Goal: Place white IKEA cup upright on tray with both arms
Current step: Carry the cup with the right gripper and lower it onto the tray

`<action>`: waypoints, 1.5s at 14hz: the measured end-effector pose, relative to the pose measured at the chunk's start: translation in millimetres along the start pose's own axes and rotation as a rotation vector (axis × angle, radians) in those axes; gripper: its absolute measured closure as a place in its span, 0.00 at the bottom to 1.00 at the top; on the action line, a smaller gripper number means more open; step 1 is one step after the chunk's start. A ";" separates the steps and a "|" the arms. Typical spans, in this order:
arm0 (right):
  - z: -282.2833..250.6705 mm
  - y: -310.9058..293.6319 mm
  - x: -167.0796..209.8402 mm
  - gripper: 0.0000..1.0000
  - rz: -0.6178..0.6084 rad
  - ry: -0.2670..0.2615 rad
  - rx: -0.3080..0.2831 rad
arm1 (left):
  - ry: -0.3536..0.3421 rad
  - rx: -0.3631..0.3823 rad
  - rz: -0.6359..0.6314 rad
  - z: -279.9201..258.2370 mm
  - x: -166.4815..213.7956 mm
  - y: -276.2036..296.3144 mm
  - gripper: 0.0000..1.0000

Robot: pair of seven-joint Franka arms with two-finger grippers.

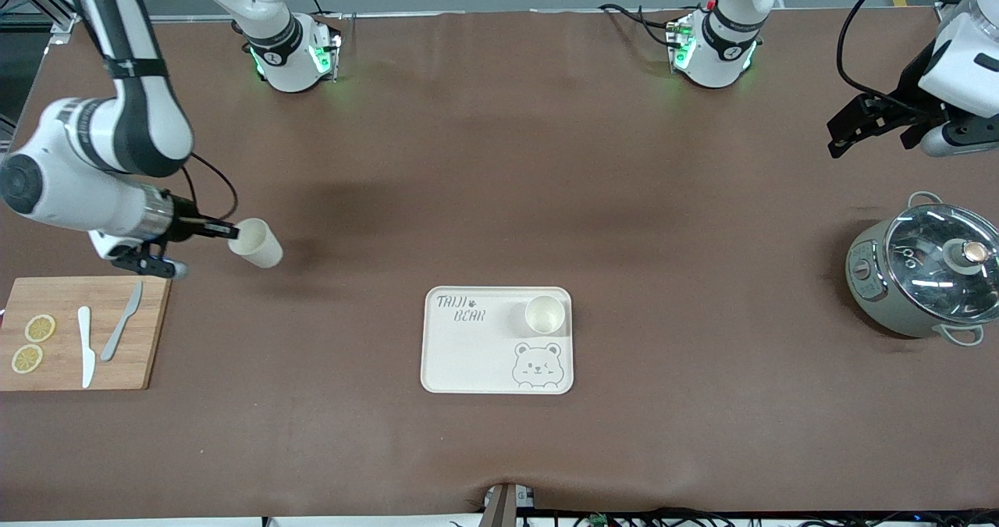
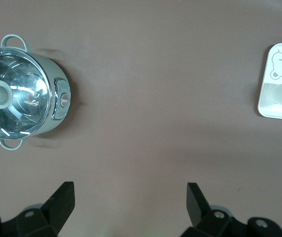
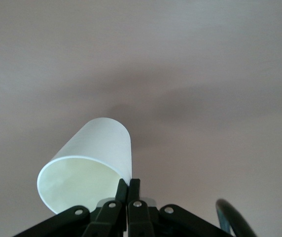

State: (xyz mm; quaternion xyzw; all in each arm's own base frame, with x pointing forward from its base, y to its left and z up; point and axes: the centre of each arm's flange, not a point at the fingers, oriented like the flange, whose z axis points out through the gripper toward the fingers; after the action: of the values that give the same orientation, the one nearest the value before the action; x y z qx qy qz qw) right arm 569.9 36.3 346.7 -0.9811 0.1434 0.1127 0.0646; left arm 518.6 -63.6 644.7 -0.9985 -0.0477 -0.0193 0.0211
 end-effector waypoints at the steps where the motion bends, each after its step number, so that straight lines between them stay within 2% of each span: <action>1: 1.5 -38.8 5.4 0.98 0.059 -0.017 0.000 | 0.001 0.000 0.004 0.2 0.3 -0.7 0.00; 5: 29.4 -144.8 37.1 0.98 0.306 -0.111 0.067 | 0.004 -0.007 0.029 -0.3 1.0 -1.8 0.00; 9: 58.3 -206.1 42.2 0.98 0.505 -0.157 0.102 | 0.015 -0.010 0.059 -4.2 2.9 -10.3 0.00; 14: 69.5 -274.1 25.9 0.98 0.650 -0.139 0.197 | 0.015 -0.011 0.061 -4.4 2.9 -10.5 0.00; 17: 97.1 -302.3 14.6 0.98 0.679 -0.114 0.211 | 0.015 -0.011 0.061 -4.4 2.9 -10.6 0.00; 21: 129.5 -304.8 18.1 0.98 0.692 -0.109 0.189 | 0.018 -0.012 0.068 -5.9 3.0 -10.8 0.00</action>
State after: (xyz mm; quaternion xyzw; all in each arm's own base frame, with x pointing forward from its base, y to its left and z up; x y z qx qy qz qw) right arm 650.8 341.9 246.1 -0.8567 0.4731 0.1665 0.1207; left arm 520.4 -52.9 651.2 -0.9994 -0.0136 -0.0277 0.0163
